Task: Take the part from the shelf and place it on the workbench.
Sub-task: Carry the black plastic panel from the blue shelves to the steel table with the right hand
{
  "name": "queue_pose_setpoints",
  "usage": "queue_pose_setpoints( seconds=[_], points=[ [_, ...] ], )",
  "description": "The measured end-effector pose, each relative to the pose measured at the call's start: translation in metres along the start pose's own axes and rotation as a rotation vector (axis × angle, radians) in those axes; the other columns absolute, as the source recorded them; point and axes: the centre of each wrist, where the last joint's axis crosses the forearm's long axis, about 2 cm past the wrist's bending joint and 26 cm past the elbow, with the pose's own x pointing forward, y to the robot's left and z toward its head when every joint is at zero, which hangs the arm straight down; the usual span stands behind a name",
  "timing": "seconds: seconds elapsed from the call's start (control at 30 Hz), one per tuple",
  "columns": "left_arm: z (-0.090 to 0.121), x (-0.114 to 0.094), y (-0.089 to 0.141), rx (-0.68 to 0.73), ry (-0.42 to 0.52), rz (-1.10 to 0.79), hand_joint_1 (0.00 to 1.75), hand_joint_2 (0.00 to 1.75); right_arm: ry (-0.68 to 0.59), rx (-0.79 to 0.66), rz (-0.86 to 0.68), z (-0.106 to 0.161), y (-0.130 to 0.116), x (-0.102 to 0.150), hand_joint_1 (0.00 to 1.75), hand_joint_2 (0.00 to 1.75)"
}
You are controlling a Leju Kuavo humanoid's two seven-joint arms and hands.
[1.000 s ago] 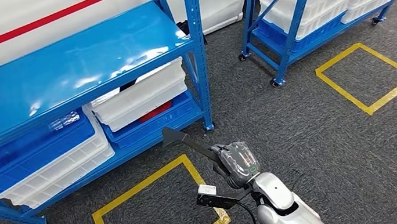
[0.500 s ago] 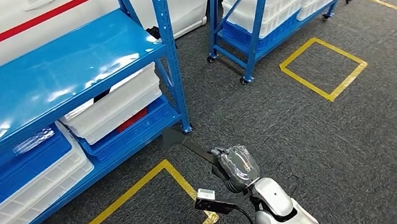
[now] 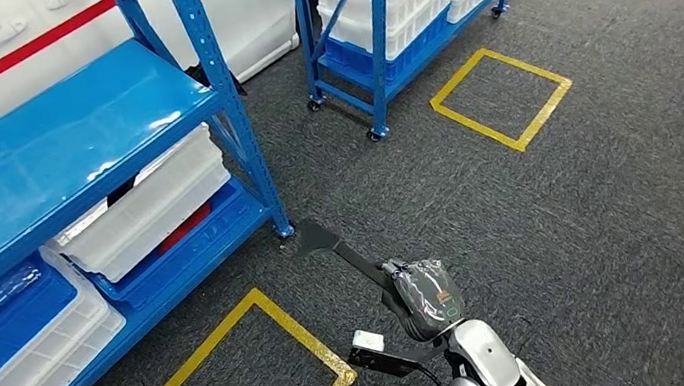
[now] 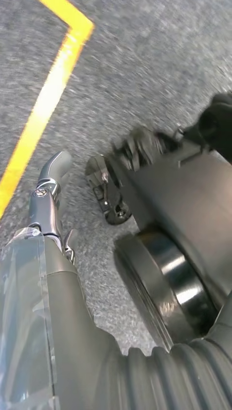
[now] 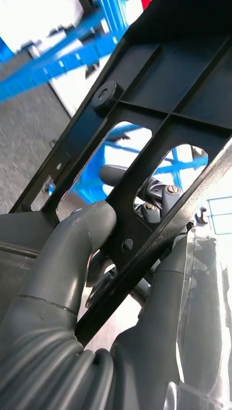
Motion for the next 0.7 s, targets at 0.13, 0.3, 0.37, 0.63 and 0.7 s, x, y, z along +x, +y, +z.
queue_pose_setpoints(
  seconds=[0.13, 0.3, 0.37, 0.63, 0.7],
  points=[
    [0.001, -0.003, -0.003, -0.007, 0.013, 0.001, 0.00, 1.75, 0.023, 0.002, 0.007, 0.010, 0.000, 0.000, 1.75, 1.75],
    [0.000, 0.000, -0.005, -0.011, 0.009, -0.006, 0.00, 1.75, 0.042, -0.017, 0.028, 0.015, -0.004, 0.002, 1.75, 1.75],
    [-0.002, 0.004, -0.005, -0.010, 0.001, -0.008, 0.00, 1.75, 0.051, -0.021, 0.035, 0.019, -0.005, 0.003, 1.75, 1.75],
    [-0.003, 0.008, -0.002, -0.007, -0.017, -0.009, 0.00, 1.75, 0.080, -0.039, 0.062, 0.023, -0.009, -0.001, 1.75, 1.75],
    [-0.004, 0.010, -0.001, -0.004, -0.025, -0.007, 0.00, 1.75, 0.085, -0.045, 0.065, 0.022, -0.010, -0.003, 1.75, 1.75]
  ],
)
